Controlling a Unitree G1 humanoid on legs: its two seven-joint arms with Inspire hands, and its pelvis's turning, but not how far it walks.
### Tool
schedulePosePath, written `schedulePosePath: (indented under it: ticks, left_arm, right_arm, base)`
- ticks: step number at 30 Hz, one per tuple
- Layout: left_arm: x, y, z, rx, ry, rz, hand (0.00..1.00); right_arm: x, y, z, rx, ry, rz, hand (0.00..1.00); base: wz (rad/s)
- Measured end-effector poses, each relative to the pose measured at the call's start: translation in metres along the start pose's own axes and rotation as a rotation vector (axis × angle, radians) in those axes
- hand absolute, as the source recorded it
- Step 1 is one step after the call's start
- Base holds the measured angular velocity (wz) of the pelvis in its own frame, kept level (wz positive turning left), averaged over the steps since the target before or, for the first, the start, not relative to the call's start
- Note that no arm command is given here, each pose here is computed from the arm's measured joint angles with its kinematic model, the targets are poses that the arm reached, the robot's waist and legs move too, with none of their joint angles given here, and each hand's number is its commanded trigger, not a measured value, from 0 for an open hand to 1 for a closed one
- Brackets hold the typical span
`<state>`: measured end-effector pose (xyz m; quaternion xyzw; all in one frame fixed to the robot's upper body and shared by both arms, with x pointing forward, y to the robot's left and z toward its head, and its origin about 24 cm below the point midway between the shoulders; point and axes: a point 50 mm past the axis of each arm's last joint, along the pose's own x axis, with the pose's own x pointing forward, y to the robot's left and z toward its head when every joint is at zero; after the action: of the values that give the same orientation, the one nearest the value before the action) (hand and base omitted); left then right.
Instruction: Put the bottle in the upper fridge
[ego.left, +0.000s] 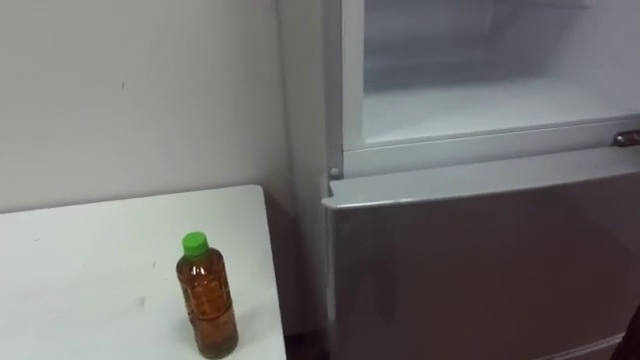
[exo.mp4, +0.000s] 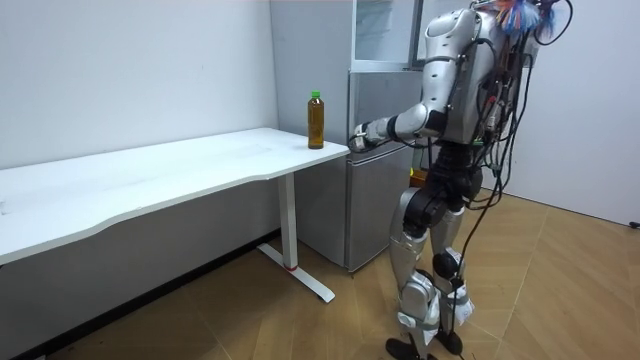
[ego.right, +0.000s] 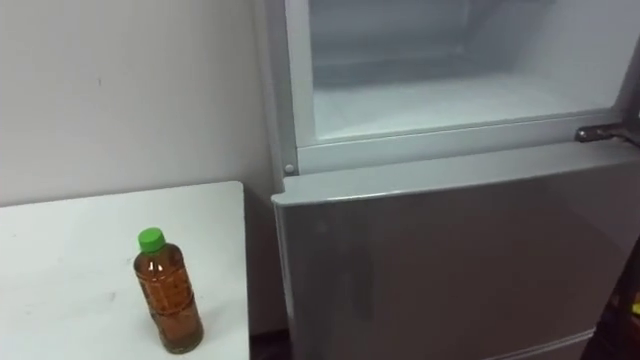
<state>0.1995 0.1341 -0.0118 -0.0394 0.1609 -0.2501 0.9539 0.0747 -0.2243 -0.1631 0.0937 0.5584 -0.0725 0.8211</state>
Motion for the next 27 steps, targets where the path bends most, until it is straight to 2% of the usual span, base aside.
schedulePosePath:
  ticks: [5, 14, 23, 26, 27]
  left_arm:
    - [-0.005, 0.013, -0.02, -0.023, 0.048, 0.089, 0.0]
    - [-0.008, 0.022, -0.046, 0.069, 0.044, 0.19, 0.0]
    - [-0.009, 0.02, -0.066, -0.012, 0.01, 0.271, 0.0]
    - [-0.013, 0.024, -0.071, -0.091, 0.003, 0.325, 0.0]
    - [-0.019, 0.03, -0.077, -0.109, 0.029, 0.366, 0.0]
  right_arm:
    - [-0.002, 0.001, -0.002, -0.001, -0.015, 0.033, 0.0]
    - [-0.003, -0.001, -0.004, -0.035, -0.011, 0.041, 0.0]
    - [-0.006, -0.006, -0.019, -0.047, 0.012, 0.001, 0.0]
    - [-0.007, -0.01, -0.02, -0.023, 0.01, -0.036, 0.0]
    - [-0.008, -0.012, -0.02, -0.008, 0.007, -0.054, 0.0]
  base:
    - [0.09]
    - [-0.01]
    - [-0.07]
    - [-0.04]
    - [0.0]
